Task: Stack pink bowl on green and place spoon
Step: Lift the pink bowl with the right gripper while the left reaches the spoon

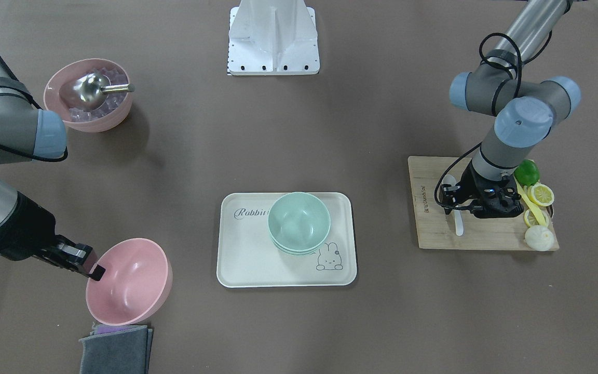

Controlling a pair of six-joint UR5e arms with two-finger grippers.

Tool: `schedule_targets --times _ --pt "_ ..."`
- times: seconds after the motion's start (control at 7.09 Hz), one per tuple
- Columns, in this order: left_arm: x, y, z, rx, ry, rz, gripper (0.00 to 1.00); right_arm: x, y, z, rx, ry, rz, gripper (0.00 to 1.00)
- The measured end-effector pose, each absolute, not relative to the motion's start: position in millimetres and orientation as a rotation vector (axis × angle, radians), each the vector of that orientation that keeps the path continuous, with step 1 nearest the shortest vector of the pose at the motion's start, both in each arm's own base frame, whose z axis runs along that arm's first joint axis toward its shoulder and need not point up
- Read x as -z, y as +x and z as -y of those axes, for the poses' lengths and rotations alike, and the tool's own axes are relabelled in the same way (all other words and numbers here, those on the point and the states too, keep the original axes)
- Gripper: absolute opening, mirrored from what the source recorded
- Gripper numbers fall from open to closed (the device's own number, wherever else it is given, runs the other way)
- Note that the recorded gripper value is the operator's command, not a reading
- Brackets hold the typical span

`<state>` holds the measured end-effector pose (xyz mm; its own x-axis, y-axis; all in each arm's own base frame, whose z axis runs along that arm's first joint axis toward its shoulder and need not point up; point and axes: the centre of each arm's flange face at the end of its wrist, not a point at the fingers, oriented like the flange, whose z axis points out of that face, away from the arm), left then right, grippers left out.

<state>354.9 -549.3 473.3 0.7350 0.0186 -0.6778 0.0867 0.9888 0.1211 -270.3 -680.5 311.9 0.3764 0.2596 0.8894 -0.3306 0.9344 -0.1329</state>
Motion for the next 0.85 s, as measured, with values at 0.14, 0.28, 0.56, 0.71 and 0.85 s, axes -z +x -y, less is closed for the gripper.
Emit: schedule_targets --times 0.14,0.28,0.56,0.71,0.85 --pt "-474.0 355.7 549.6 0.037 0.151 -0.748 0.4 -312.1 -270.5 680.2 -0.377 0.071 1.123 0.0" --pt "-475.0 356.8 550.7 0.037 0.151 -0.749 0.24 -312.4 -270.4 680.1 -0.377 0.071 1.123 0.0" --pt "-473.6 358.4 552.5 0.036 0.154 -0.751 0.0 -312.3 -270.3 679.7 -0.377 0.071 1.124 0.0" --pt "-472.7 358.3 552.3 0.035 0.155 -0.752 0.0 -311.7 -270.1 679.4 -0.377 0.072 1.124 0.0" --pt "-467.8 357.4 551.9 0.031 0.154 -0.766 0.0 -309.9 -269.5 678.3 -0.376 0.074 1.127 0.0"
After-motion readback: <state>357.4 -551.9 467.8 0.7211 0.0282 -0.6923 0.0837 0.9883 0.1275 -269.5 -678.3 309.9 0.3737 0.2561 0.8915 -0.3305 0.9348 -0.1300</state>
